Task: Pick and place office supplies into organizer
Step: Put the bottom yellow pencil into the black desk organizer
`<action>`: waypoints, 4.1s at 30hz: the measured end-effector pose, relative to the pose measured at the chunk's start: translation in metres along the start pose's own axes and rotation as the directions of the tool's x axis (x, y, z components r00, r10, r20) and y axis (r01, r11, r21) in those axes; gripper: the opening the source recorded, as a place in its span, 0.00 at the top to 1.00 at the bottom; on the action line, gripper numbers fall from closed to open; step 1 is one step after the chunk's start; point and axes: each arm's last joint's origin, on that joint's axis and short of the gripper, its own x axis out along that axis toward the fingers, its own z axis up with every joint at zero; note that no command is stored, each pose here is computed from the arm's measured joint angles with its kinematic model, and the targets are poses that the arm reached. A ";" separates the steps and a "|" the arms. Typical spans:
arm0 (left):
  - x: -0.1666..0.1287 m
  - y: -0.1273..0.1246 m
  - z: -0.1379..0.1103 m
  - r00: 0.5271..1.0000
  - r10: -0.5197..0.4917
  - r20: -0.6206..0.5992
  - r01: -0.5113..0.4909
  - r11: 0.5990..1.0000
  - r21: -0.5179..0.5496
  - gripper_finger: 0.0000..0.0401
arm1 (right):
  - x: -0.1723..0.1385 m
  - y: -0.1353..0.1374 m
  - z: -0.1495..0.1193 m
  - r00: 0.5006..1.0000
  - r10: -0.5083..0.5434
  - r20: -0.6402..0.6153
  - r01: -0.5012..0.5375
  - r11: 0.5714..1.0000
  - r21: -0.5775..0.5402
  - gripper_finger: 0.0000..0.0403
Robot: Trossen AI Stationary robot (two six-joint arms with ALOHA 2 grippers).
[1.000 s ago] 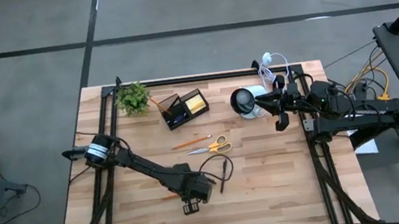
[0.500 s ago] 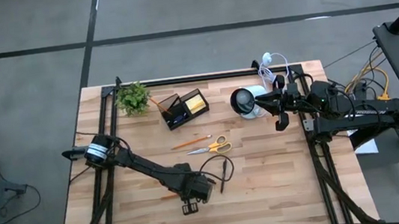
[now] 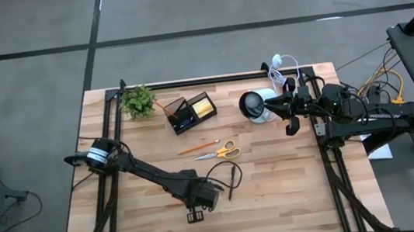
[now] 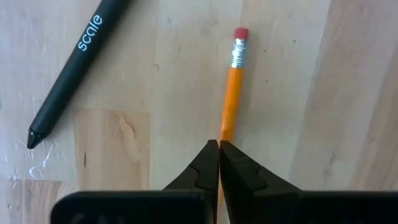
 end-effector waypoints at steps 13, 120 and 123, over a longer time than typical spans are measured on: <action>-0.008 -0.002 -0.001 0.997 -0.075 -0.016 0.075 0.997 -0.002 0.96 | 0.000 0.000 0.000 1.000 0.000 0.000 0.000 1.000 0.000 0.85; -0.033 -0.064 0.033 0.978 -0.185 0.091 0.195 0.975 -0.108 0.64 | 0.000 -0.001 0.000 0.999 -0.047 0.004 0.048 0.998 -0.051 0.85; -0.026 -0.062 0.032 0.984 -0.167 0.063 0.176 0.964 -0.199 0.66 | 0.000 -0.001 0.000 0.999 -0.048 0.003 0.048 0.998 -0.051 0.85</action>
